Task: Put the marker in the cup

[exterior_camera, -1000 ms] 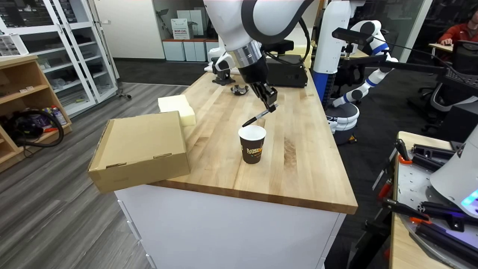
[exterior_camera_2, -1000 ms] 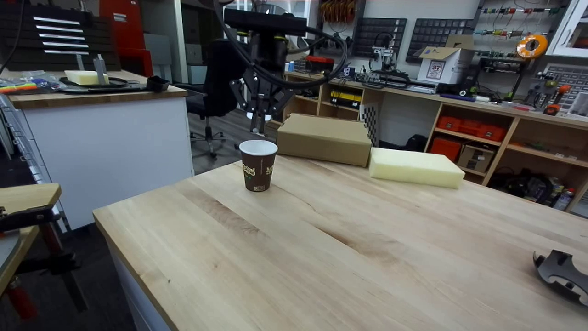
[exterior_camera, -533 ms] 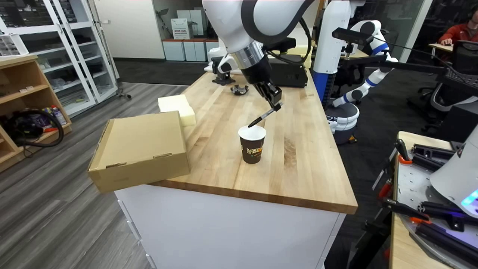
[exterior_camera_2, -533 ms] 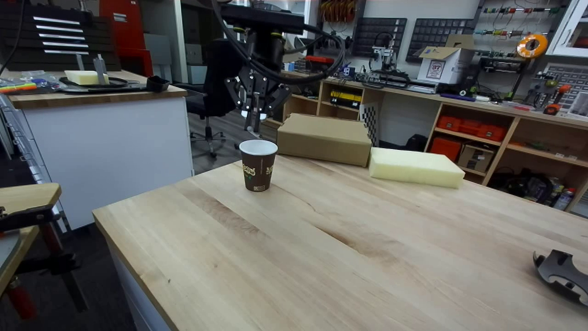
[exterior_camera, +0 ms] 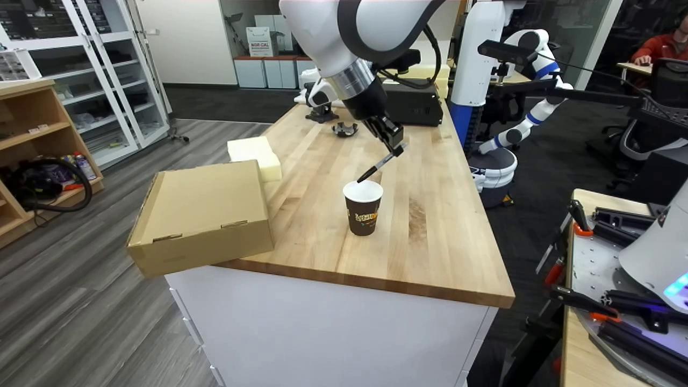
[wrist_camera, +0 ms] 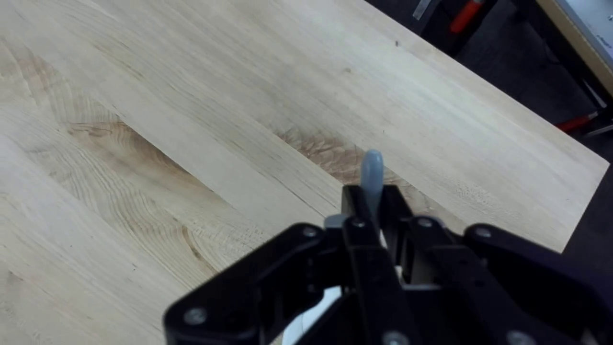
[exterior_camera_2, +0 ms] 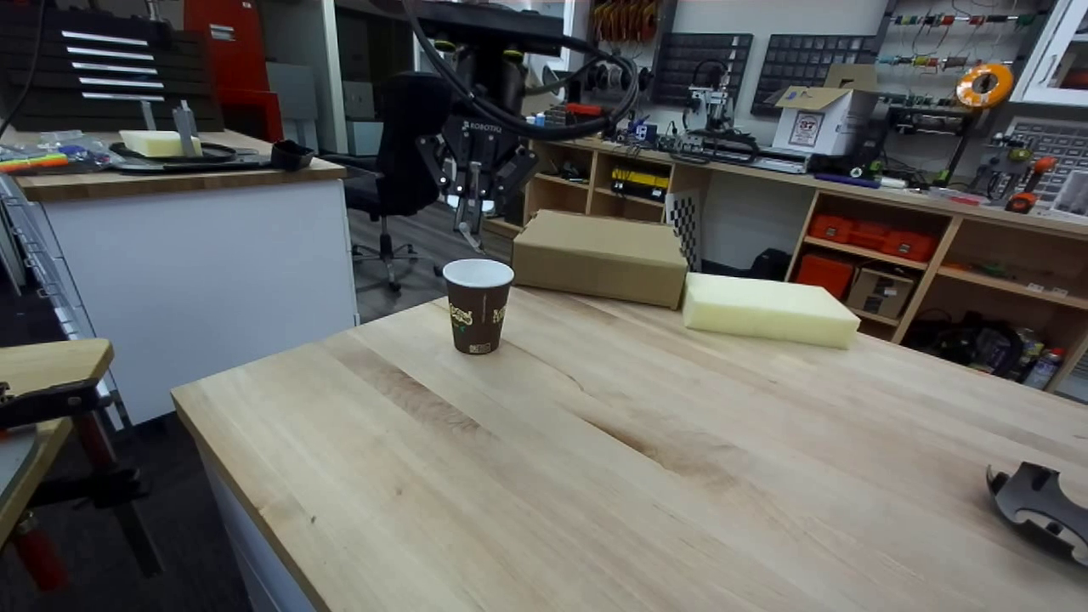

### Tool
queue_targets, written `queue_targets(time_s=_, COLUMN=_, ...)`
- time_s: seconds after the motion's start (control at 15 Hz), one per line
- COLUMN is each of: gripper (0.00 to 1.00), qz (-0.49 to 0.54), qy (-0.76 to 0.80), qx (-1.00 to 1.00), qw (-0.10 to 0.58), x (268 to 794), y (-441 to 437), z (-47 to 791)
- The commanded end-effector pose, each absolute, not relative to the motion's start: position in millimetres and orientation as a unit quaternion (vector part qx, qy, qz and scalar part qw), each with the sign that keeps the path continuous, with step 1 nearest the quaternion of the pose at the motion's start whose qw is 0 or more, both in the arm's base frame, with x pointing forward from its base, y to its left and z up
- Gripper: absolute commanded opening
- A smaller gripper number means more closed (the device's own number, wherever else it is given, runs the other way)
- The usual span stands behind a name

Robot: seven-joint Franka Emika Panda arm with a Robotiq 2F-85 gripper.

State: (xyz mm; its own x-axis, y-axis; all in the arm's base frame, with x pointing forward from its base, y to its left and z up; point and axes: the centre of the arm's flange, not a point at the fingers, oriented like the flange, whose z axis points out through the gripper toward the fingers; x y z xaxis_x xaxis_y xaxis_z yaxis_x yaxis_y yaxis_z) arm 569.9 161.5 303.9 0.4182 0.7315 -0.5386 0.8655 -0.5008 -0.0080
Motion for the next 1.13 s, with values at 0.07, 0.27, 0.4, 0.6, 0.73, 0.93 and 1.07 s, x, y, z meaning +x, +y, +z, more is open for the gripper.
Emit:
queue_targets(time_s=0.07, gripper=0.38, qz=-0.262, qy=0.48, qx=0.823, qw=0.153, x=581.0, y=169.0, z=306.5)
queue_targets(time_s=0.27, gripper=0.57, qz=-0.262, qy=0.477, qx=0.825, qw=0.153, x=583.0, y=169.3, z=306.8)
queue_targets(time_s=0.4, gripper=0.7, qz=-0.229, qy=0.48, qx=0.828, qw=0.176, x=583.5, y=169.4, z=312.6)
queue_targets(time_s=0.6, gripper=0.89, qz=-0.163, qy=0.482, qx=0.834, qw=0.213, x=588.1, y=171.6, z=328.8)
queue_targets(time_s=0.73, gripper=0.77, qz=-0.178, qy=0.489, qx=0.832, qw=0.194, x=597.3, y=171.4, z=320.1)
queue_targets(time_s=0.93, gripper=0.94, qz=-0.159, qy=0.486, qx=0.834, qw=0.206, x=599.3, y=174.0, z=329.4)
queue_targets(time_s=1.07, gripper=0.95, qz=-0.157, qy=0.486, qx=0.834, qw=0.207, x=598.9, y=174.7, z=330.5)
